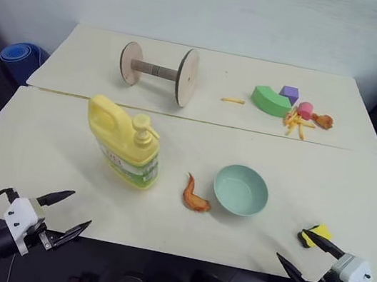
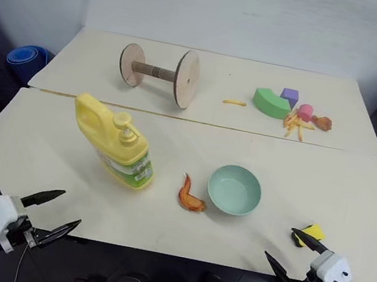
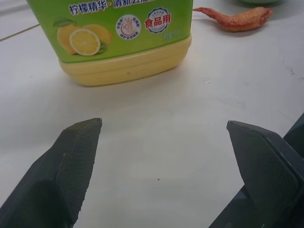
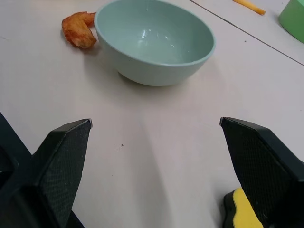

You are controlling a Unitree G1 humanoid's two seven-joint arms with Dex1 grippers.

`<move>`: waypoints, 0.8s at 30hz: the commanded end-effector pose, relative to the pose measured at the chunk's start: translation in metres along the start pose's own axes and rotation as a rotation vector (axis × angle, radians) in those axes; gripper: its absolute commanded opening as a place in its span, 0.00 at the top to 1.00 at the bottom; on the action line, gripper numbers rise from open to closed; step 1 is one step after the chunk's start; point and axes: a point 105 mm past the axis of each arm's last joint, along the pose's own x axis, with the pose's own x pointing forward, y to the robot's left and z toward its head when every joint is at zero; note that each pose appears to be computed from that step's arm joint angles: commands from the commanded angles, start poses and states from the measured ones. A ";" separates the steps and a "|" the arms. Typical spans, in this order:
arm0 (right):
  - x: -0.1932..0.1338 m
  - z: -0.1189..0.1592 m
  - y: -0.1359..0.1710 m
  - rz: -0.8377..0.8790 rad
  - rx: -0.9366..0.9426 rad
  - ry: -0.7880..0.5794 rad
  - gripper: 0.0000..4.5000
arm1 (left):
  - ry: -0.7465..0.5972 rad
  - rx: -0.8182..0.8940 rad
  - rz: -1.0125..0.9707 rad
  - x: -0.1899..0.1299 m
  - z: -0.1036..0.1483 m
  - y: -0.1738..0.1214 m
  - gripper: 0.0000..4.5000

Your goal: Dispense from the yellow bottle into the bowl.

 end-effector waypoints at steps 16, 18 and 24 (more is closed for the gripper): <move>0.165 0.111 0.086 0.455 0.076 0.083 0.00 | -0.128 -0.093 -0.328 0.011 0.041 -0.022 0.00; 0.182 0.110 0.087 0.445 0.045 0.146 0.00 | -0.127 -0.092 -0.343 0.012 0.041 -0.023 0.00; 0.209 0.088 0.087 0.436 -0.218 0.516 0.00 | -0.189 -0.105 -0.360 0.022 0.053 -0.026 0.00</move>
